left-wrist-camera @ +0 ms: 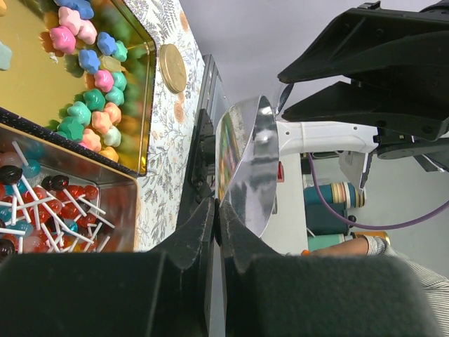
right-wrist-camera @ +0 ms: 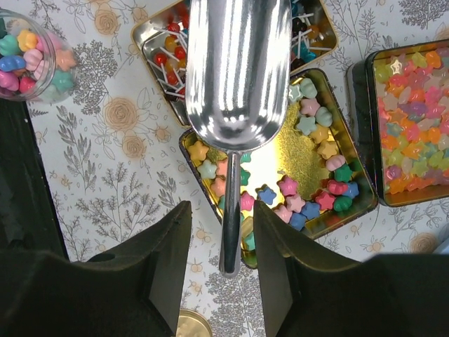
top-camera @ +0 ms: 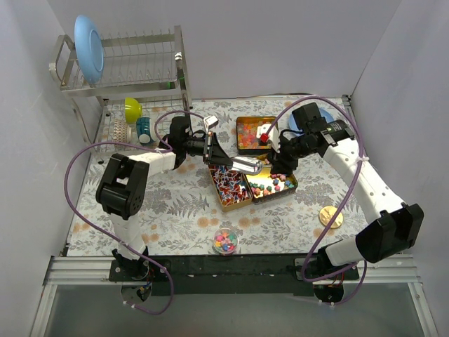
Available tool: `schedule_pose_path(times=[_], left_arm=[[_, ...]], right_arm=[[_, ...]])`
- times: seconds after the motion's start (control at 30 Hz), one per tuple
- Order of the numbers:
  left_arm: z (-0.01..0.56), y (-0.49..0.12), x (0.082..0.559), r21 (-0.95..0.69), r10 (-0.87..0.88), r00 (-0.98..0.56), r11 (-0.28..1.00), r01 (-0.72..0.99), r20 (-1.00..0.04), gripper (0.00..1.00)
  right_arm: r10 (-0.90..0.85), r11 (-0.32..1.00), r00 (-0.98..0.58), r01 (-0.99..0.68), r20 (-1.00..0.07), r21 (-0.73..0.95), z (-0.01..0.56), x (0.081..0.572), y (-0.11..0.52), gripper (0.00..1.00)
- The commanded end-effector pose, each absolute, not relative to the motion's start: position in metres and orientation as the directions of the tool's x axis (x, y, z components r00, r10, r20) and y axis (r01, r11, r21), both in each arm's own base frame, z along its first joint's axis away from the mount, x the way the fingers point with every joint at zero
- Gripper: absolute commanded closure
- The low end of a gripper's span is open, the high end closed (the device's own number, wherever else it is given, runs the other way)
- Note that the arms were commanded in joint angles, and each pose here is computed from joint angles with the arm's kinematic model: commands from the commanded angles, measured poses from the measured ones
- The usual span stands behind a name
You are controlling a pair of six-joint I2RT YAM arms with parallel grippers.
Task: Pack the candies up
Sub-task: Adjust the spatula, then scoop the fake candies from the storage box.
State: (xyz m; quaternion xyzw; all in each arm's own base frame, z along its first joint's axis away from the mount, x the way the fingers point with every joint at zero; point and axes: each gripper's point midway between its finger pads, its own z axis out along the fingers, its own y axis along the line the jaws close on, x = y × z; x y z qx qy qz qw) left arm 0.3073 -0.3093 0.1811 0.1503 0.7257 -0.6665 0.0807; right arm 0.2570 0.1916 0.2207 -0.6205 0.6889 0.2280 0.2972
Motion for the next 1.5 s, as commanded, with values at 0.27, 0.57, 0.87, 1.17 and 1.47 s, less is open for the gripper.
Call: schedule_pose_path(times=[0.27, 0.57, 0.87, 1.17, 1.47], left_arm=[[0.206, -0.307, 0.297, -0.921, 0.125, -0.916, 0.027, 0.388, -0.382, 1.00], [0.204, -0.306, 0.296, -0.923, 0.126, -0.917, 0.028, 0.385, -0.379, 1.00], [0.171, -0.285, 0.346, -0.826, -0.041, -0.887, 0.387, 0.410, -0.460, 0.58], [0.133, -0.229, 0.338, -0.633, -0.126, -0.837, 0.716, 0.294, -0.532, 0.72], [0.081, -0.237, 0.277, -0.682, -0.045, -0.912, 0.679, 0.271, -0.407, 1.00]], right_arm=[[-0.703, 0.154, -0.078, -0.987, -0.707, -0.044, 0.208, 0.270, 0.198, 0.56], [-0.688, 0.156, -0.115, -0.988, -0.716, 0.009, 0.203, 0.269, 0.204, 0.78], [-0.696, 0.198, -0.203, -0.976, -0.689, 0.088, 0.213, 0.251, 0.198, 0.99], [-0.635, 0.440, -0.473, -0.871, -0.611, 0.217, 0.192, 0.239, 0.187, 0.99], [-0.605, 0.556, -0.557, -0.807, -0.569, 0.200, 0.203, 0.263, 0.185, 0.99]])
